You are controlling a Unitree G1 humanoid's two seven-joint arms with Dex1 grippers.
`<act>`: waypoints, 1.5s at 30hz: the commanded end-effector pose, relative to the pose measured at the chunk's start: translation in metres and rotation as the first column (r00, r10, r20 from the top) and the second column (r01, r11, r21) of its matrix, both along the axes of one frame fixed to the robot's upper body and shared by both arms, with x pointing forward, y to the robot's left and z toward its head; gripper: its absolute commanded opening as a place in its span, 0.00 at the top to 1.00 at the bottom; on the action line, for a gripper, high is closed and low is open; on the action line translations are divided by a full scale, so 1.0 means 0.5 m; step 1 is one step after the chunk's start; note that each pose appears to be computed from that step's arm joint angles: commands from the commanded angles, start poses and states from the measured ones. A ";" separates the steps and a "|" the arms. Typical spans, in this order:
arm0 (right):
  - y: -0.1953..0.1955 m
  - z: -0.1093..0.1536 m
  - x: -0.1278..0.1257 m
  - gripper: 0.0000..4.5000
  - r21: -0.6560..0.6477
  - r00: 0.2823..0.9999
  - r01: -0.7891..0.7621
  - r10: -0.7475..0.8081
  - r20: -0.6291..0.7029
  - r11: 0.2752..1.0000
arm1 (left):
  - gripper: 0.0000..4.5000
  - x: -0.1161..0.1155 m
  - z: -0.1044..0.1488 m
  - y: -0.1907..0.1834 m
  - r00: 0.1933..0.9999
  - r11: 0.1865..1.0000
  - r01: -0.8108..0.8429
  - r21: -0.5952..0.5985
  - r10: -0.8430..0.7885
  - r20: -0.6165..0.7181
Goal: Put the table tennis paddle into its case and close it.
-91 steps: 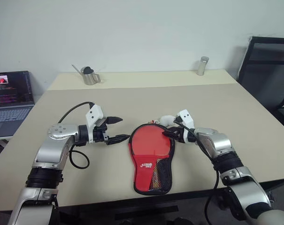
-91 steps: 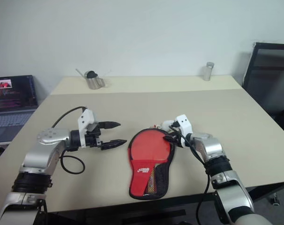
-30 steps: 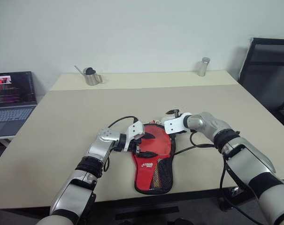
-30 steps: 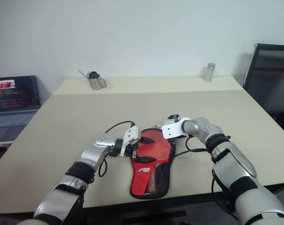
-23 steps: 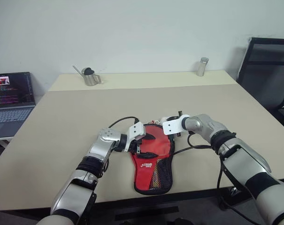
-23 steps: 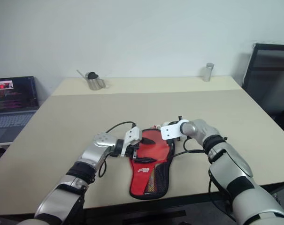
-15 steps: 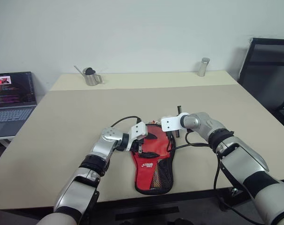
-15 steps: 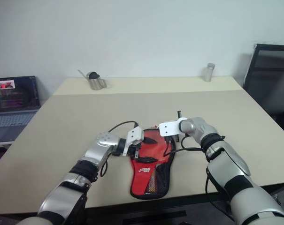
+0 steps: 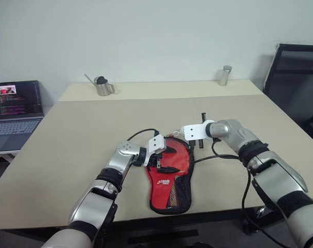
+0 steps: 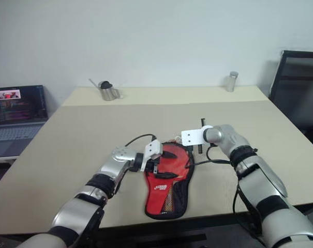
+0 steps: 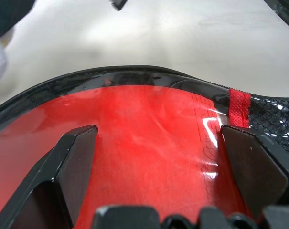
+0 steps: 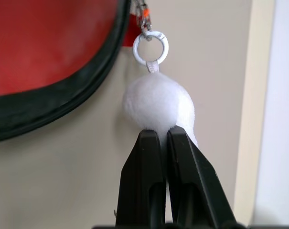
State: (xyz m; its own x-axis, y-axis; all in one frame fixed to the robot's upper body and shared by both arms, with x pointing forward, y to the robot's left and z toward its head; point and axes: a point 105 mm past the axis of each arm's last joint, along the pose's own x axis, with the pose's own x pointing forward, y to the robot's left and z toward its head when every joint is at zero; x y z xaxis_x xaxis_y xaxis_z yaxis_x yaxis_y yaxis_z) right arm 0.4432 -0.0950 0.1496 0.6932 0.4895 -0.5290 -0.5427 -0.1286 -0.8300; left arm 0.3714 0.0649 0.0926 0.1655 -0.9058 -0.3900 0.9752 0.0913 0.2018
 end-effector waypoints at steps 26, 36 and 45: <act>-0.150 0.019 -0.135 0.99 -0.020 0.983 0.114 -0.116 -0.142 0.993 | 0.00 -0.027 -0.087 0.020 0.988 0.997 -0.034 0.065 0.044 -0.147; -0.182 0.029 -0.205 0.99 -0.043 0.964 0.119 -0.126 -0.235 0.992 | 0.00 -0.021 -0.086 0.020 0.988 0.997 -0.058 0.059 0.066 -0.142; -0.176 0.006 -0.315 0.99 -0.052 0.918 0.080 -0.094 -0.386 0.995 | 0.00 -0.015 -0.079 0.006 0.989 0.997 -0.060 0.049 0.066 -0.133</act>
